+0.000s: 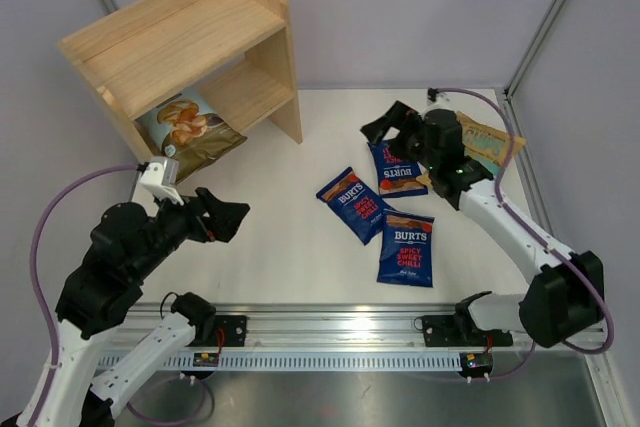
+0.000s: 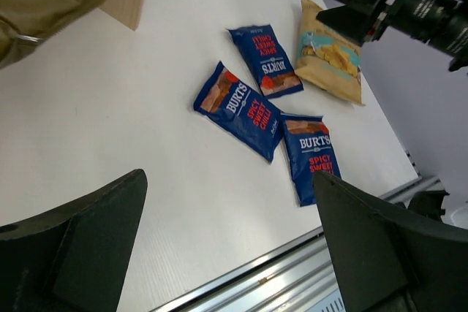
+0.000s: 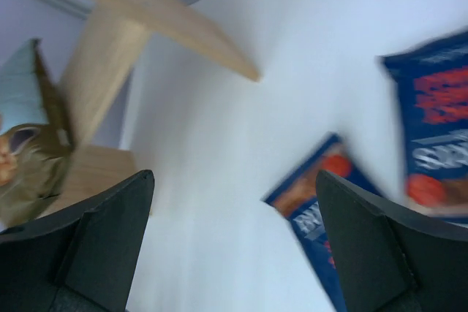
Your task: Place and organize the chips bags onto the shelf
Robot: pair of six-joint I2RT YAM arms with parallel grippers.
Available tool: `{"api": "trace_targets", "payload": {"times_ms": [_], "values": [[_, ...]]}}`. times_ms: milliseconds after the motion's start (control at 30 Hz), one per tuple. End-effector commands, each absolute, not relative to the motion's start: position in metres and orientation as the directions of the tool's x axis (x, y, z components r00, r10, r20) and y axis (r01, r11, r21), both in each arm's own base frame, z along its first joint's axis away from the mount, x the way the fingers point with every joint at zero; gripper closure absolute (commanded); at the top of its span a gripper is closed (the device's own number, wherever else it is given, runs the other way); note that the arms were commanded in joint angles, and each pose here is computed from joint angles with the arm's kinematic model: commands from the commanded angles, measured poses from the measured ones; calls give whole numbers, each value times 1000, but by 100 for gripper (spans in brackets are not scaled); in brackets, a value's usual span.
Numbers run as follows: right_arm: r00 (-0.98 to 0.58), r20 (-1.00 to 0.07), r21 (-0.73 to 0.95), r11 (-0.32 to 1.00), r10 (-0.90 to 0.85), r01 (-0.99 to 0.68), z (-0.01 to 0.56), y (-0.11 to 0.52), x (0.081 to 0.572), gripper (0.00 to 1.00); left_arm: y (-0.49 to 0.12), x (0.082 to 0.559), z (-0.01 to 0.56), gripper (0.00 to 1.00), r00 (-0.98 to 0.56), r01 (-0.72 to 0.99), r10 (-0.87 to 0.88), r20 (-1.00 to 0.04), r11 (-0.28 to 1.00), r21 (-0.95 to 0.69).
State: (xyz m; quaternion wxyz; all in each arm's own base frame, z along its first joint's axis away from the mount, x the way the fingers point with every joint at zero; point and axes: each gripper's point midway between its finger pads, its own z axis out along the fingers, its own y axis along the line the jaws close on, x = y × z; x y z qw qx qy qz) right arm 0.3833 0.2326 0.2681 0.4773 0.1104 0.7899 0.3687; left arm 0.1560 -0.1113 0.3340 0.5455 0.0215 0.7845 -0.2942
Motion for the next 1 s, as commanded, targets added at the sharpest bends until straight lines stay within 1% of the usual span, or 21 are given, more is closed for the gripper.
{"api": "trace_targets", "payload": {"times_ms": [0, 33, 67, 100, 133, 167, 200, 333, 400, 467, 533, 600, 667, 733, 767, 800, 867, 933, 967], "values": [[-521, -706, 579, 814, 480, -35, 234, 152, 364, 1, -138, 163, 330, 1, -432, 456, -233, -871, 777, -434], [-481, -716, 582, 813, 507, -9, 243, 128, 359, 1, -141, 163, 326, 1, -443, 466, -221, -869, 771, -434], [-449, -699, 581, 808, 557, 98, 227, 84, 359, 0, -148, 161, 323, 1, -455, 498, -198, -868, 751, -433], [-421, -685, 590, 792, 594, 159, 221, 59, 356, 0, -153, 162, 314, 1, -479, 509, -175, -860, 743, -435], [-396, -678, 605, 776, 619, 177, 222, 44, 351, 0, -156, 161, 311, 1, -487, 524, -159, -859, 734, -433], [-384, -664, 603, 763, 642, 232, 208, 25, 348, 1, -160, 158, 307, 1, -495, 548, -134, -859, 718, -428], [-339, -658, 597, 740, 672, 310, 200, -8, 348, 1, -162, 158, 298, 1, -513, 549, -115, -851, 718, -428], [-315, -650, 536, 711, 692, 455, 169, -60, 352, 0, -163, 156, 277, 1, -535, 560, -60, -843, 722, -407], [-295, -631, 562, 685, 717, 464, 162, -71, 359, 1, -162, 156, 270, 1, -539, 566, -38, -842, 723, -395], [-283, -576, 597, 631, 767, 495, 143, -87, 364, 0, -163, 155, 262, 1, -548, 573, -14, -837, 722, -387], [-273, -560, 596, 609, 782, 523, 127, -105, 369, 0, -163, 154, 254, 1, -558, 576, 7, -830, 723, -382], [-279, -571, 579, 620, 772, 530, 119, -115, 373, 0, -163, 151, 251, 1, -556, 589, 18, -831, 714, -378], [-306, -559, 564, 624, 771, 541, 101, -120, 373, 1, -167, 149, 247, 1, -555, 605, 19, -832, 696, -388], [-336, -519, 566, 611, 786, 554, 79, -115, 370, 0, -171, 146, 247, 1, -558, 625, 25, -829, 670, -400], [-327, -533, 580, 619, 780, 530, 78, -116, 377, 1, -172, 145, 248, 1, -554, 632, 31, -832, 666, -396], [-363, -493, 604, 611, 791, 512, 67, -108, 378, 2, -172, 145, 247, 1, -555, 636, 37, -831, 662, -396], [-391, -460, 641, 602, 798, 476, 58, -97, 381, 8, -175, 142, 247, 1, -556, 648, 42, -830, 647, -402], [-407, -417, 657, 579, 813, 483, 44, -91, 379, 14, -176, 142, 247, 1, -557, 653, 43, -829, 640, -405], [-400, -408, 665, 568, 820, 485, 42, -92, 379, 25, -176, 141, 248, 1, -555, 654, 43, -830, 638, -405]]}}
